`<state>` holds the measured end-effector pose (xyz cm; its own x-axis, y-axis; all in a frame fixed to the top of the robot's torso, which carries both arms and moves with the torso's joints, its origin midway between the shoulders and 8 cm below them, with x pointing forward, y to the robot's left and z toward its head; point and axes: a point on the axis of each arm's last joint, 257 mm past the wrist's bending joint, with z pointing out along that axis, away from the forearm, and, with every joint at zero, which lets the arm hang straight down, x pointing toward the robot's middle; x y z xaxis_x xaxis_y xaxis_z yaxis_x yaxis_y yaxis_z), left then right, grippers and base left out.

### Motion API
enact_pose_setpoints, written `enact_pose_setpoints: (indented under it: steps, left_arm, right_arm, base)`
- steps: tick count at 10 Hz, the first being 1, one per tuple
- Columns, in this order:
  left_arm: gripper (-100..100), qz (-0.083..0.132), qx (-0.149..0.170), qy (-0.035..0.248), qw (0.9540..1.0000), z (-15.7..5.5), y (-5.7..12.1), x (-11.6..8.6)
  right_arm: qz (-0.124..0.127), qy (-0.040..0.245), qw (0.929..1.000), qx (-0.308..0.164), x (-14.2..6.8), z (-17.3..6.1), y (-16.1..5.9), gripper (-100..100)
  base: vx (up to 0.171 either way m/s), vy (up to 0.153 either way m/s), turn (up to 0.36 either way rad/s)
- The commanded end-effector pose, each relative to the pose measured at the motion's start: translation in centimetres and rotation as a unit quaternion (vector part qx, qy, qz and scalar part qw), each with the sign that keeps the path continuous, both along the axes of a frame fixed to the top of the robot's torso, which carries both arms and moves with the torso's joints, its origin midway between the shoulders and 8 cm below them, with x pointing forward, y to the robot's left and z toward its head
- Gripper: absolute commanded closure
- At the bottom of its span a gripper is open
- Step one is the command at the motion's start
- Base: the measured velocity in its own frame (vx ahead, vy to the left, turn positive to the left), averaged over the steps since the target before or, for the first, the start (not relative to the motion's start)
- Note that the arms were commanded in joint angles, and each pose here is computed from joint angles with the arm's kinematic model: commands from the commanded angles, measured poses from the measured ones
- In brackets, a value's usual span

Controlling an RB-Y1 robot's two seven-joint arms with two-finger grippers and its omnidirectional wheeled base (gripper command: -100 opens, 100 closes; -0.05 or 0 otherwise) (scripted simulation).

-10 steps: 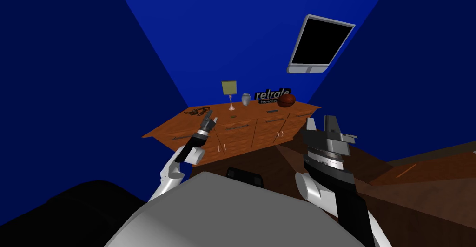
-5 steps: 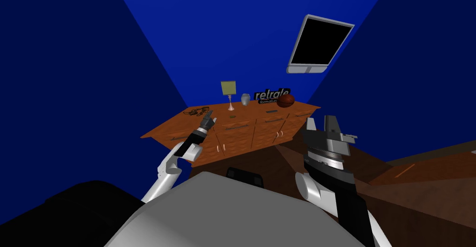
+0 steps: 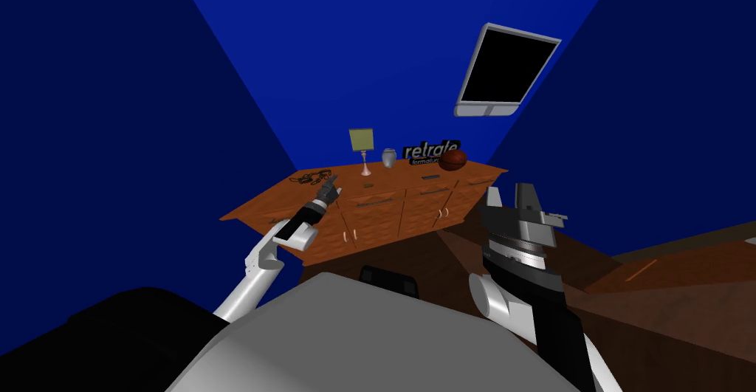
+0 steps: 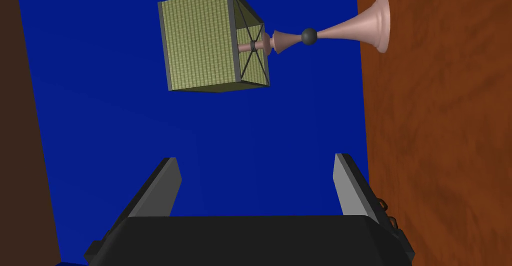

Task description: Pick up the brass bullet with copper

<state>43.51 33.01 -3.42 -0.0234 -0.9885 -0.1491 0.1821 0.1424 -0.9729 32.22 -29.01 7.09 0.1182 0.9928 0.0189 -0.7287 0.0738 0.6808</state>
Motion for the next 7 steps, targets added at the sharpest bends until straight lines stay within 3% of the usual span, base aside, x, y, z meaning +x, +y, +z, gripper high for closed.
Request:
enact_pose_setpoints:
  steps: [1, 6, 7]
  left_arm:
    - [-100, 0.007, 0.002, 0.017, 0.9998, 0.1, 1.3, 0.4]
    - [-100, 0.029, 0.003, 0.061, 0.9977, -1.2, 3.2, 1.0]
    - [-100, 0.036, 0.004, 0.073, 0.9966, -0.9, 4.3, 1.4]
  right_arm:
    - [0.0, 0.0, 1.0, 0.0, 0.0, 0.0, 0.0, 0]
    - [0.0, 0.0, 1.0, 0.0, 0.0, 0.0, 0.0, 0]
    - [0.0, 0.0, 1.0, 0.0, 0.0, 0.0, 0.0, 0]
  base:
    - [0.014, -0.029, -0.016]
    - [0.012, -0.018, -0.006]
    - [0.015, -0.021, -0.026]
